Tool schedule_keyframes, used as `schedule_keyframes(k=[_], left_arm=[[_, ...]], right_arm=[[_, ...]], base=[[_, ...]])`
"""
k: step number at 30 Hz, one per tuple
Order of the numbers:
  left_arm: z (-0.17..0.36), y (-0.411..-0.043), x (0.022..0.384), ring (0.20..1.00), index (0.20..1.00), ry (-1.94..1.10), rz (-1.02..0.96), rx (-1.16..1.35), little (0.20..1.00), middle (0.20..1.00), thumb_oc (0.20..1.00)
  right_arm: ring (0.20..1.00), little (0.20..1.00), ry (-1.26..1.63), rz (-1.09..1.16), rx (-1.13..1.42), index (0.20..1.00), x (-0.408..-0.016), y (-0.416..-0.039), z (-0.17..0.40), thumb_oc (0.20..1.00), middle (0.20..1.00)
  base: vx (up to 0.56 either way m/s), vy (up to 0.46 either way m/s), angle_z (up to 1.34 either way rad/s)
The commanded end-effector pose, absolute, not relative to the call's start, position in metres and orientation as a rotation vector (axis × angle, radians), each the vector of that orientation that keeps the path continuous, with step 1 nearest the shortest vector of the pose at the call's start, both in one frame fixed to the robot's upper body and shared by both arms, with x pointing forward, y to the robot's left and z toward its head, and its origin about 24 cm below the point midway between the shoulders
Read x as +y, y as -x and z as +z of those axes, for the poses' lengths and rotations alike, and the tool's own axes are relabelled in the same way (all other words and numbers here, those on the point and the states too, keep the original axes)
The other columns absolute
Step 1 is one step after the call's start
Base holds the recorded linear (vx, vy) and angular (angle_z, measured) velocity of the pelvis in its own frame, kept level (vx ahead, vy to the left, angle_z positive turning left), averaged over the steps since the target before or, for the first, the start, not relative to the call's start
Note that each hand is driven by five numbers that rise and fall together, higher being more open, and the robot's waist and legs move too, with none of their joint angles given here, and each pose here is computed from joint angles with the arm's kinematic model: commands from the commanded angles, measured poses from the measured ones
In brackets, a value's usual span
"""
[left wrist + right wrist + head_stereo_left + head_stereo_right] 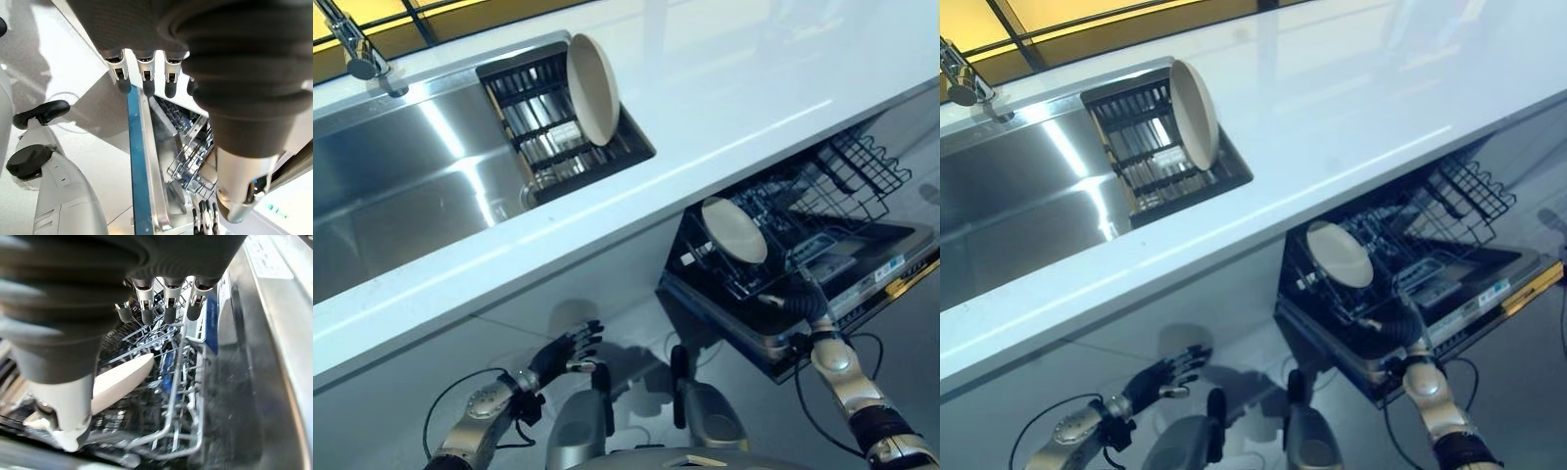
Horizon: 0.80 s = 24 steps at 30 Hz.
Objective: Pick up plates and place into dishwasher.
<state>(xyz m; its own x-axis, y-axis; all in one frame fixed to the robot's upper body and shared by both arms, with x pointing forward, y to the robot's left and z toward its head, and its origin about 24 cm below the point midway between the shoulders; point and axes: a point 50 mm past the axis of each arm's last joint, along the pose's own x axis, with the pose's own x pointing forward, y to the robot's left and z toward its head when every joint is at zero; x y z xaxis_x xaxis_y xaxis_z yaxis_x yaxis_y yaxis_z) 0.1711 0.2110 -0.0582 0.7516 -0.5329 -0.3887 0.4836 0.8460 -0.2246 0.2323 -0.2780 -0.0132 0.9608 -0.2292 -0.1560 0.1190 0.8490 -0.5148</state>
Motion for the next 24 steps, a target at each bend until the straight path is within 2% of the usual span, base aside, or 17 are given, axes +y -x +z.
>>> schedule_keyframes(k=[1, 8, 15, 24], left_arm=[[-0.054, -0.164, 0.206, 1.000, 1.000, 0.126, -0.557, 0.407, 1.000, 1.000, 1.000], [-0.046, -0.166, 0.201, 1.000, 1.000, 0.120, -0.565, 0.313, 1.000, 1.000, 1.000], [-0.032, -0.168, 0.185, 1.000, 1.000, 0.128, -0.635, 0.225, 1.000, 1.000, 1.000], [-0.020, -0.183, 0.169, 1.000, 1.000, 0.135, -0.740, 0.196, 1.000, 1.000, 1.000]], right_arm=[[1.000, 1.000, 0.475, -0.186, 0.084, 1.000, -0.287, -0.238, 0.013, 1.000, 1.000], [1.000, 1.000, 0.069, -0.305, -0.121, 1.000, -0.281, -0.222, 0.033, 1.000, 1.000], [1.000, 1.000, -0.215, -0.342, -0.272, 1.000, -0.269, -0.207, 0.045, 1.000, 1.000], [1.000, 1.000, -0.410, -0.272, -0.351, 1.000, -0.257, -0.213, 0.057, 1.000, 1.000]], base=[[0.02, -0.006, -0.06], [0.02, 0.014, -0.12], [-0.01, 0.036, -0.18], [-0.02, 0.019, -0.17]])
